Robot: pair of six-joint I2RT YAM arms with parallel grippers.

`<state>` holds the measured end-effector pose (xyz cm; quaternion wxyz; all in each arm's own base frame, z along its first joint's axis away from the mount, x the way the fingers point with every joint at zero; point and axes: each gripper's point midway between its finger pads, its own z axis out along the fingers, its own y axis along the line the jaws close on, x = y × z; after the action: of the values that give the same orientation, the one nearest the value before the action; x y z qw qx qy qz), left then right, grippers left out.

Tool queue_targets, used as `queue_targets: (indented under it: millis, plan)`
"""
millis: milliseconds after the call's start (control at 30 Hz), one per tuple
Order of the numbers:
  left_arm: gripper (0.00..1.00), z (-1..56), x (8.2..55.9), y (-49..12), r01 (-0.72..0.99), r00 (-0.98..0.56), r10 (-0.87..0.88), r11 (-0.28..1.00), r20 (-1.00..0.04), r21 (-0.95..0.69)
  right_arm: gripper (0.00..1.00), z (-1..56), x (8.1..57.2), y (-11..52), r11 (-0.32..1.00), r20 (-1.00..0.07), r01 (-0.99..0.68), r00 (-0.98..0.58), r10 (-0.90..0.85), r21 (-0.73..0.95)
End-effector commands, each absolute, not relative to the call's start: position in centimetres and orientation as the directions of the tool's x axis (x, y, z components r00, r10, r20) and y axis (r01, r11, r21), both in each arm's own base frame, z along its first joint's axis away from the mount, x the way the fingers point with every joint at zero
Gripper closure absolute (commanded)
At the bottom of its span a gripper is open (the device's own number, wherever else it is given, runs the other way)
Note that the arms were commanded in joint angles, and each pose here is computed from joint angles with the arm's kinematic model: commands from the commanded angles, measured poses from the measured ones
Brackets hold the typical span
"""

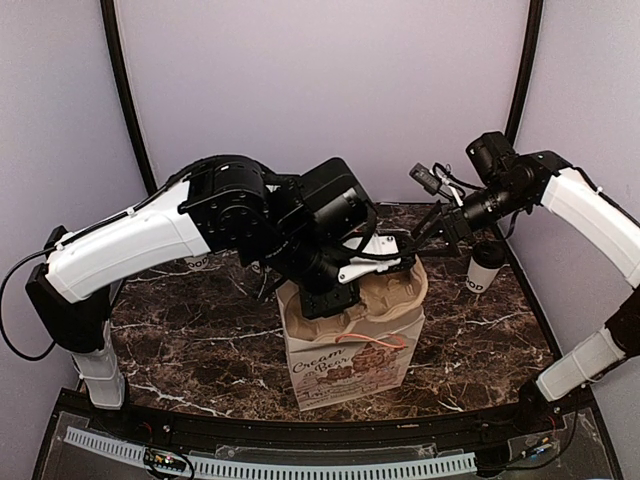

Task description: Pack the takeout coffee

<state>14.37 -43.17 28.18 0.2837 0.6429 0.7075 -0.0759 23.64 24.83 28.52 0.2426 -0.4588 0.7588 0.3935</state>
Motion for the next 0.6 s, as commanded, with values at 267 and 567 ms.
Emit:
queue_targets:
  millis: [267, 567]
  plan:
    - [1.0, 29.2, 14.3, -42.6, 0.94, -0.02, 0.867, 0.186, -0.499, 0.285, 0.01, 26.5, 21.7, 26.7, 0.305, -0.642, -0.866, -0.5, -0.581, 0.397]
    - [1.0, 29.4, 13.8, -42.2, 0.938, -0.028, 0.872, 0.191, -0.488, 0.288, 0.01, 23.8, 22.1, 26.2, 0.378, -0.551, -0.848, -0.529, -0.645, 0.37]
